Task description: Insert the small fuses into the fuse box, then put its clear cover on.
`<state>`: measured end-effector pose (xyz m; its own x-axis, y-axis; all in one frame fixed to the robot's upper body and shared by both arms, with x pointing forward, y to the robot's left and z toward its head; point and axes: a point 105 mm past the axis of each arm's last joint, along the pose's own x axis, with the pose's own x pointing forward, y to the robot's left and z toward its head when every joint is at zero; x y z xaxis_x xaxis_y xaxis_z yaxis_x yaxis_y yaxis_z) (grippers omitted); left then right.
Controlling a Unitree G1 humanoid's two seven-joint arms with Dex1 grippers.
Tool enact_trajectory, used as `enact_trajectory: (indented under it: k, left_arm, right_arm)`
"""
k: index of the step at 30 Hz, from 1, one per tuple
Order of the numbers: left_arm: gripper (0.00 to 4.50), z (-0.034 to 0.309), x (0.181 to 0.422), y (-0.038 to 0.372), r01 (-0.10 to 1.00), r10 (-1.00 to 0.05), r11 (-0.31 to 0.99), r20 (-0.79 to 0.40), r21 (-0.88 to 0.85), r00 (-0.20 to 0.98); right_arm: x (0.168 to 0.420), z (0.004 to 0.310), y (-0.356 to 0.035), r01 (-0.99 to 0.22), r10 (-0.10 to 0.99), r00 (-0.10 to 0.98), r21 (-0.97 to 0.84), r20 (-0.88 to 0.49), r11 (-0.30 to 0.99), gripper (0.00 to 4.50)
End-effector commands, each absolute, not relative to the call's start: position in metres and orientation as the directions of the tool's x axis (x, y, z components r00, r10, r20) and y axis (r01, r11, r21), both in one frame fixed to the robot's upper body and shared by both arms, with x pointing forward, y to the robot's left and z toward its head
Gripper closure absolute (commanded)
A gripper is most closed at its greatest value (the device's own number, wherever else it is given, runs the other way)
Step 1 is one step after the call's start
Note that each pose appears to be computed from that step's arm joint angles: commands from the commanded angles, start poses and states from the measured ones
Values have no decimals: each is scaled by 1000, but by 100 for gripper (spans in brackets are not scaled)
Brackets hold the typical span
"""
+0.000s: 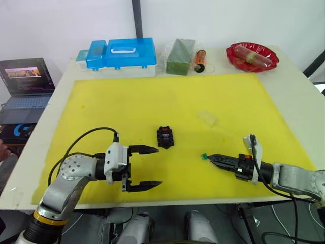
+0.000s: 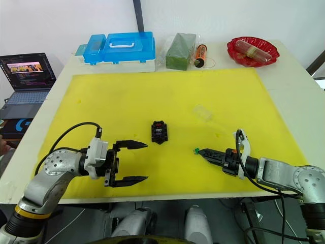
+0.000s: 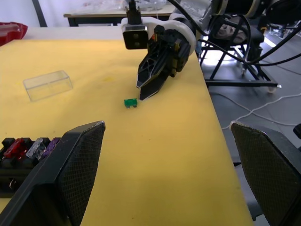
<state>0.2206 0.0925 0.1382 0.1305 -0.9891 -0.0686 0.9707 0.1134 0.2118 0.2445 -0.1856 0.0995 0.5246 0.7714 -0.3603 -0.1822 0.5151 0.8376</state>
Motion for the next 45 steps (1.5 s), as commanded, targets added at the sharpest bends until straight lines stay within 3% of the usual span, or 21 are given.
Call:
enact_trajectory:
  k: [1,12,26,33,40,45]
  left_arm:
    - [0,147,218,89,965,-992,97,-57,244,114]
    - [0,150,219,87,964,-992,101,-54,244,118]
    - [0,151,218,87,965,-991,110,-52,236,126]
    - [0,151,218,87,966,-991,111,-52,233,126]
    - [0,150,219,88,966,-990,117,-53,231,132]
    - [0,151,223,99,959,-980,182,-41,218,195]
  right_arm:
    - [249,100,-185,-182,763,540,836,-354,517,224]
    - [257,104,-177,-186,777,547,859,-312,476,224]
    - [252,79,-178,-142,733,552,822,-397,551,224]
    - [249,74,-180,-133,719,570,818,-398,559,449]
    - [251,78,-185,-158,701,589,794,-402,587,449]
    - [261,125,-167,-439,735,558,614,-386,656,449]
